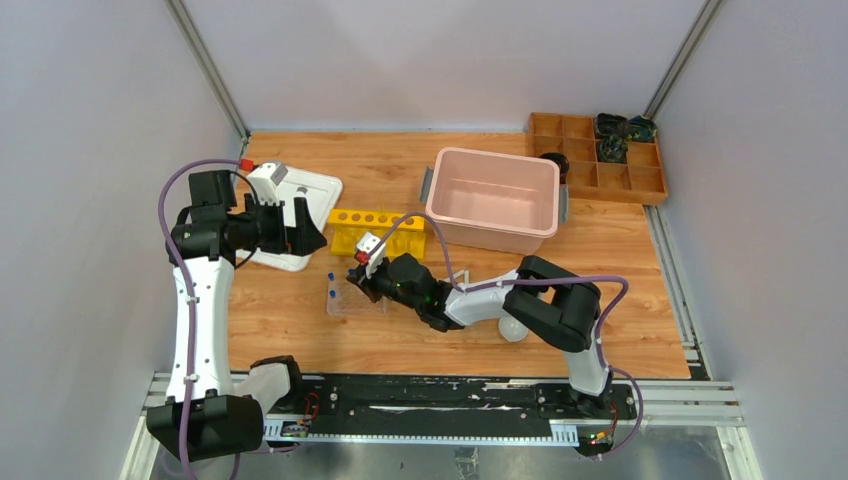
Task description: Organize the chemistry lab equipment
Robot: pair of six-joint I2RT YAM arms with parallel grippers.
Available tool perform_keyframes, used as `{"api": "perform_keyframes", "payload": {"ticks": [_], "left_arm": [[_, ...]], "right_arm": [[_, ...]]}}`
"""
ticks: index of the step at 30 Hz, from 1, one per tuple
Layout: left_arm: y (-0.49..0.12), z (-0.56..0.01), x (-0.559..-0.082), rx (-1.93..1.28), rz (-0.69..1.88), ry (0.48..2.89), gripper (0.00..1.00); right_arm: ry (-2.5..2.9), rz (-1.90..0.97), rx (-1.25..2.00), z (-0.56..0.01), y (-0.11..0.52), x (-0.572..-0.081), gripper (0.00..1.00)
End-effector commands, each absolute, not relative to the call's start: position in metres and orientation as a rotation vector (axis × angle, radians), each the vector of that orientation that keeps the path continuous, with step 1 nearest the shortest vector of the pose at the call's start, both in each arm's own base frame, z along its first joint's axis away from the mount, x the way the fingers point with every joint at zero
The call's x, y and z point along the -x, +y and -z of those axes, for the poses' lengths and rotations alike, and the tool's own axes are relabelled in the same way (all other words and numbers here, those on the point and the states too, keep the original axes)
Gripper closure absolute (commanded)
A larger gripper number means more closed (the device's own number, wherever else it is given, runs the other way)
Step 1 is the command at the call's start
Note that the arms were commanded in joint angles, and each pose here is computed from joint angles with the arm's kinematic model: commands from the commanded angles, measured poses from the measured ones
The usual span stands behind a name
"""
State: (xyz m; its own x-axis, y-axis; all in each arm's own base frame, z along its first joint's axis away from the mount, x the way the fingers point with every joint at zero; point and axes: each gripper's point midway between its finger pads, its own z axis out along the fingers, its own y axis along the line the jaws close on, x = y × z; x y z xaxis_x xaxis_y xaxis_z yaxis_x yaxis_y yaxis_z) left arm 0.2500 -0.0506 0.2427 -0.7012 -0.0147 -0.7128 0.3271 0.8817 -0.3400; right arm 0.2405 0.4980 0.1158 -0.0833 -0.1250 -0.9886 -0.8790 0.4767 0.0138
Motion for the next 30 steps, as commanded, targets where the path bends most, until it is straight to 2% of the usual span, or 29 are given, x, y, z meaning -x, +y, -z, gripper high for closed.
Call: {"api": "perform_keyframes", "payload": {"ticks": [1, 30], "left_arm": [[-0.051, -0.254, -0.252, -0.246, 0.560, 2.250, 0.00], [-0.049, -0.256, -0.253, -0.252, 0.540, 2.244, 0.00]], "right_arm": [[1.497, -0.786, 0.878, -0.122, 0.502, -0.242, 1.00], [1.525, -0.825, 0.771, -0.104, 0.489, -0.249, 1.00]]}}
